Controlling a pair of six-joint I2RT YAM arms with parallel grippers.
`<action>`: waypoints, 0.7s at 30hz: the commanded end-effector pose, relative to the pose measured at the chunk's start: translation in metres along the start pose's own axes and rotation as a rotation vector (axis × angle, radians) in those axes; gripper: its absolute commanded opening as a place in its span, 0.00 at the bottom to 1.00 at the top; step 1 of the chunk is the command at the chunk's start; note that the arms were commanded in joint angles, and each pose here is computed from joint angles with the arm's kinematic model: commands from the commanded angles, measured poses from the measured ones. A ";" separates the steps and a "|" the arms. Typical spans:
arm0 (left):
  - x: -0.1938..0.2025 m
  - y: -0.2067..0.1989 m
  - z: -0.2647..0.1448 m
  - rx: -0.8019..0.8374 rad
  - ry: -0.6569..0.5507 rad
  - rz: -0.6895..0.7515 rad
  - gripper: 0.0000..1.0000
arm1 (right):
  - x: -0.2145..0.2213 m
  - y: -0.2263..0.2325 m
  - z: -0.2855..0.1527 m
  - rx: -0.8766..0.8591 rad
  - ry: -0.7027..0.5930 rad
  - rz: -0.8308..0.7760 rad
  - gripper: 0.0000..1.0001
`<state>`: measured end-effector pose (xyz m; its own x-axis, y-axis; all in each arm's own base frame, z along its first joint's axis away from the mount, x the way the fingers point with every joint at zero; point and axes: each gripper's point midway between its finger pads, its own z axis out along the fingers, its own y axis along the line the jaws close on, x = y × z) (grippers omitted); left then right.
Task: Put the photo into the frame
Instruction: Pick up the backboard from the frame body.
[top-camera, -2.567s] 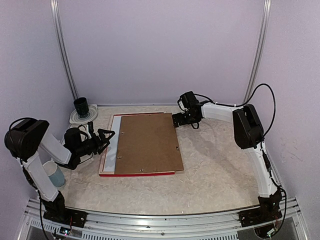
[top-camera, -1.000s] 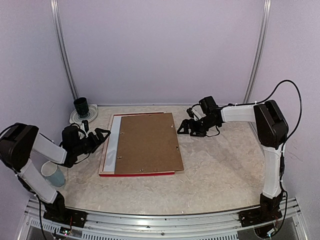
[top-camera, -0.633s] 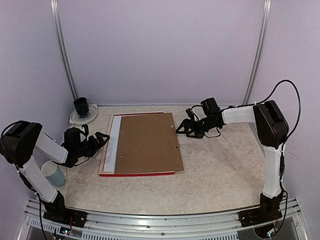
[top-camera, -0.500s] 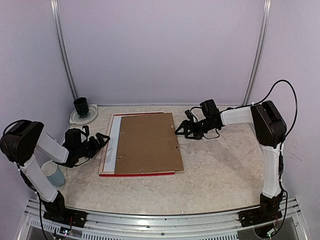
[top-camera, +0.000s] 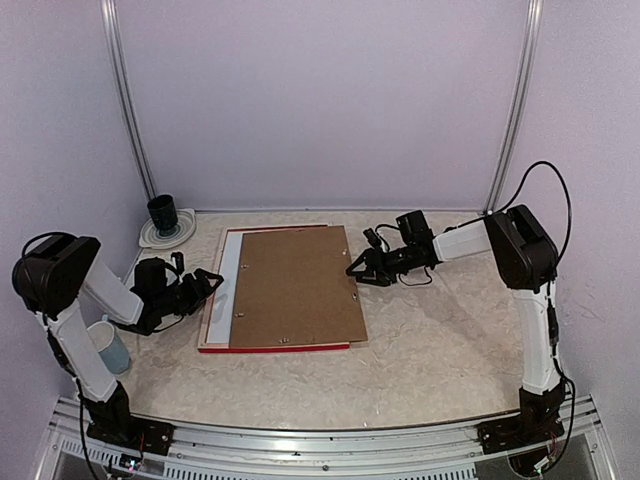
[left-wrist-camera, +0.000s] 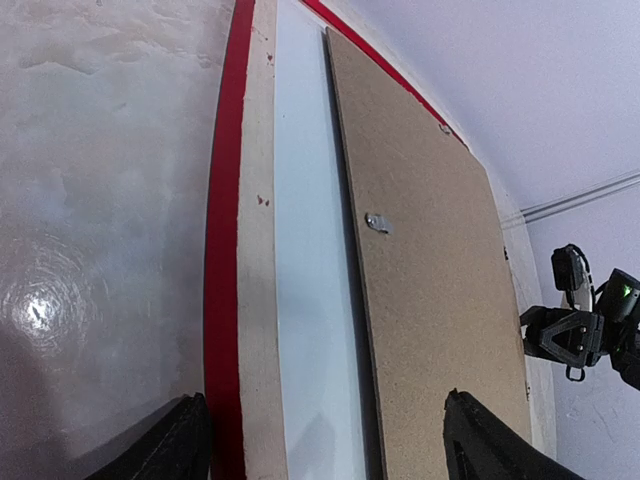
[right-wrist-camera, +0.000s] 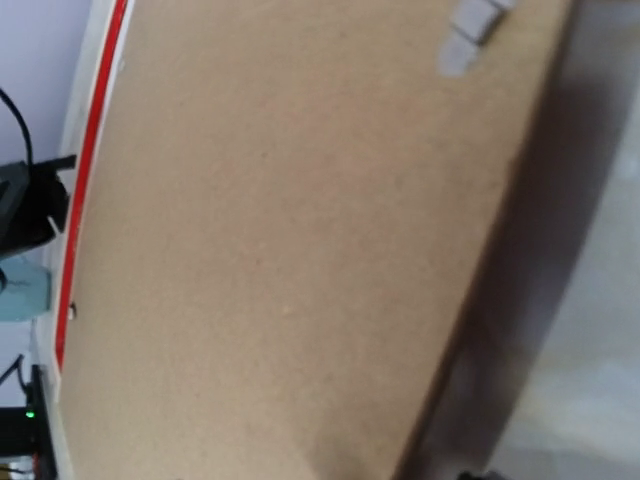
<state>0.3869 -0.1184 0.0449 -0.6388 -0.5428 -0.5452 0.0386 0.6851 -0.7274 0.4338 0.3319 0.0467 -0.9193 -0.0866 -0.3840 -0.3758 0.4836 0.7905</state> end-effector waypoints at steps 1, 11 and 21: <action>0.002 0.000 0.004 0.025 0.018 -0.019 0.79 | 0.006 -0.007 0.008 -0.043 0.012 0.048 0.56; 0.004 -0.004 0.004 0.052 0.027 -0.030 0.73 | 0.013 -0.005 0.013 -0.113 0.023 0.078 0.35; 0.007 -0.005 0.006 0.065 0.040 -0.041 0.73 | 0.013 -0.001 0.011 -0.163 0.014 0.084 0.14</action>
<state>0.3876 -0.1226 0.0438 -0.6485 -0.5590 -0.5167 0.0483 0.6472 -0.7608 0.4258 0.3414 0.0409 -0.9481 -0.0629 -0.3117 -0.3116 0.3790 0.8713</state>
